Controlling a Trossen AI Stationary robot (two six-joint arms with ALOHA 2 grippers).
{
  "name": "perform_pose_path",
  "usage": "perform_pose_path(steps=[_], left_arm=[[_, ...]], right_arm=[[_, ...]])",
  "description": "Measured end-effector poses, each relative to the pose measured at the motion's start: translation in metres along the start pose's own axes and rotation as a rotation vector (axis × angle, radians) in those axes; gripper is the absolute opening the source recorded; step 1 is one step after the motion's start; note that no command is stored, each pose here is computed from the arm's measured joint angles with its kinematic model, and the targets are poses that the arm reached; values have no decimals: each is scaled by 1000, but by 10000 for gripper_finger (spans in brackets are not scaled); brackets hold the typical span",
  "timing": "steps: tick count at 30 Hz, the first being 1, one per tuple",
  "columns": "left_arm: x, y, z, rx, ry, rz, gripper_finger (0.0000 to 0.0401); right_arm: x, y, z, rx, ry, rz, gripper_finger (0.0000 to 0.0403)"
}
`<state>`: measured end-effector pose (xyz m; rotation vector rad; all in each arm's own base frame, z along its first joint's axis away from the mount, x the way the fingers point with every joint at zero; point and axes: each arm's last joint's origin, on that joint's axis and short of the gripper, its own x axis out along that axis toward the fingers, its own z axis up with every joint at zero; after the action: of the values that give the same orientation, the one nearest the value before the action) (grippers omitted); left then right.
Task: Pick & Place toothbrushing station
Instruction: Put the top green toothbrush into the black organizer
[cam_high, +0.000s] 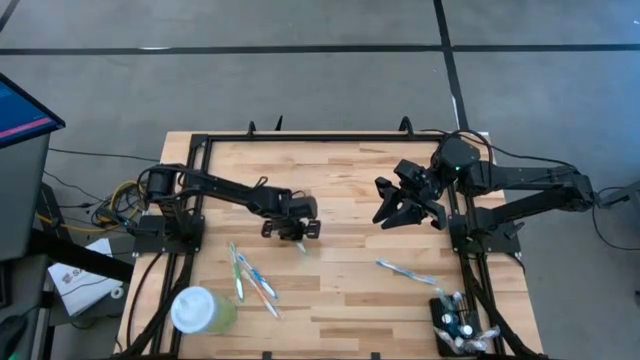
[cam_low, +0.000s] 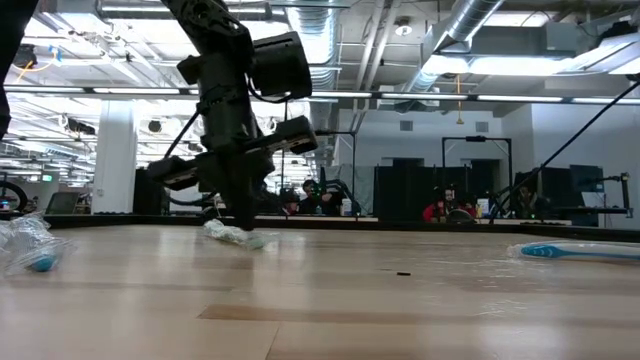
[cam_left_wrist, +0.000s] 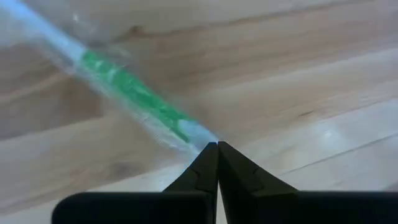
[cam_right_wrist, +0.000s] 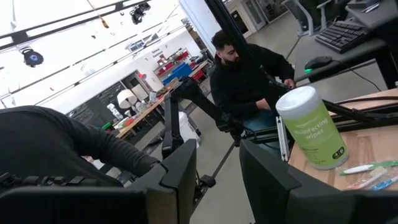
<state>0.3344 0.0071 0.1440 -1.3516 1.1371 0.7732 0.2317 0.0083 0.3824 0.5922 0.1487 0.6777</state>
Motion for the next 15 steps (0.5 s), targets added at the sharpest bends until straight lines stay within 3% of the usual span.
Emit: perform_pose_path(steps=[15], left_arm=[[4,13,-41,67,154,175,0]], right_arm=[[0,0,0,0,-1,-2,115]])
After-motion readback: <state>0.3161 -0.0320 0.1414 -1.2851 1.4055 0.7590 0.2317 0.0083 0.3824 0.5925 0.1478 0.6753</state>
